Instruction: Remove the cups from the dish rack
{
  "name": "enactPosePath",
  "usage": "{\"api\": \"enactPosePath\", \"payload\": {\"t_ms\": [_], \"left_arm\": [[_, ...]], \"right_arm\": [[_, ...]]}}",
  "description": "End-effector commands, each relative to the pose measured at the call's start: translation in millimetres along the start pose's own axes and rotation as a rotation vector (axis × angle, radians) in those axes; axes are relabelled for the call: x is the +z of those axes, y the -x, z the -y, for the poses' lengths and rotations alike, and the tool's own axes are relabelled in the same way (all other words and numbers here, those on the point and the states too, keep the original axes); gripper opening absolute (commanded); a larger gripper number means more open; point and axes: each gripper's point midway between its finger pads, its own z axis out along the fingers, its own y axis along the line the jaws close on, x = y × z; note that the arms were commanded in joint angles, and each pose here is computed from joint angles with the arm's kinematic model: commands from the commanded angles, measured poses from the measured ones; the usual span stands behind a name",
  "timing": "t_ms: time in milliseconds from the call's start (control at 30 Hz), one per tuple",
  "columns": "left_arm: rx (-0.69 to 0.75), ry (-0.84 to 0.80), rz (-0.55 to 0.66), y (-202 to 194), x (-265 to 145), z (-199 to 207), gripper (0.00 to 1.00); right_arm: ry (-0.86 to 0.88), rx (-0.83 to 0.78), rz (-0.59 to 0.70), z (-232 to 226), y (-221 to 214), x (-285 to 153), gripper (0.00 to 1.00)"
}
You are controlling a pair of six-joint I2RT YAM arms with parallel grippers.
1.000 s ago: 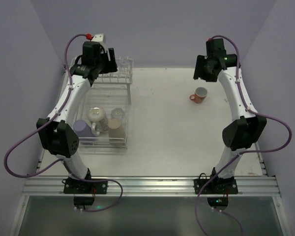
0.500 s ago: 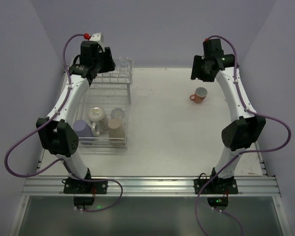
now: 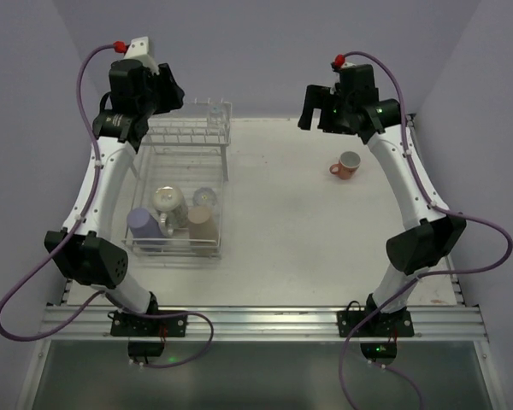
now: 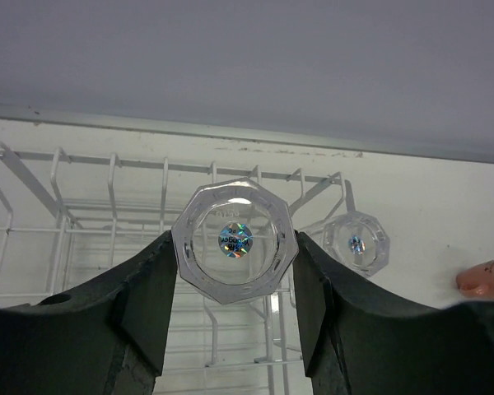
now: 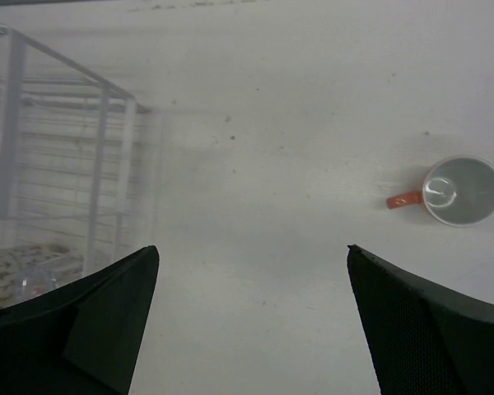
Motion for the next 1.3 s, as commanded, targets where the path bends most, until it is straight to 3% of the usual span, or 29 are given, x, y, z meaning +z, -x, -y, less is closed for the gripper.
{"api": "enactPosePath", "payload": {"t_ms": [0,233,267,333,433,467,567,633,667,867,1067,1267], "left_arm": [[0.010,-0.066,0.118,42.0,-34.1,16.1,0.00],[-0.002,-0.170,0.198,62.5,-90.1,37.1,0.00],[-0.010,-0.187,0.197,61.2,-94.1,39.9,0.00],[-0.018,-0.254,0.237,70.2,-115.8,52.5,0.00],[-0.040,-0.373,0.260,66.5,-135.8,70.2,0.00],[-0.049,-0.417,0.253,62.5,-141.7,77.2,0.00],[-0.066,-0.546,0.280,48.1,-163.0,92.2,0.00],[-0.073,-0.614,0.289,37.3,-171.6,98.6,0.00],[-0.098,-0.672,0.264,29.4,-176.9,105.8,0.00],[-0.167,-0.920,0.273,5.0,-204.6,128.4,0.00],[-0.150,-0.964,0.285,1.0,-207.7,131.5,0.00],[-0.135,-0.962,0.298,5.1,-202.6,132.0,0.00]], "right_arm": [[0.259,0.043,0.118,-47.5,31.5,-35.5,0.99],[0.691,0.099,0.019,-118.8,18.1,-55.4,0.98],[0.833,0.116,0.020,-138.4,23.8,-69.9,0.98],[0.955,0.154,-0.009,-151.2,18.2,-75.9,0.97],[1.186,0.273,-0.079,-175.6,28.2,-98.3,0.91],[1.277,0.230,-0.058,-181.6,33.5,-109.8,0.85],[1.419,0.261,-0.107,-195.8,34.9,-120.2,0.82],[1.478,0.293,-0.169,-203.3,30.9,-127.2,0.81],[1.528,0.255,-0.132,-206.1,32.0,-135.8,0.82],[1.684,0.283,-0.200,-219.7,26.5,-145.4,0.79],[1.730,0.292,-0.235,-235.6,17.7,-154.0,0.68],[1.705,0.276,-0.234,-235.8,8.8,-152.9,0.66]]}}
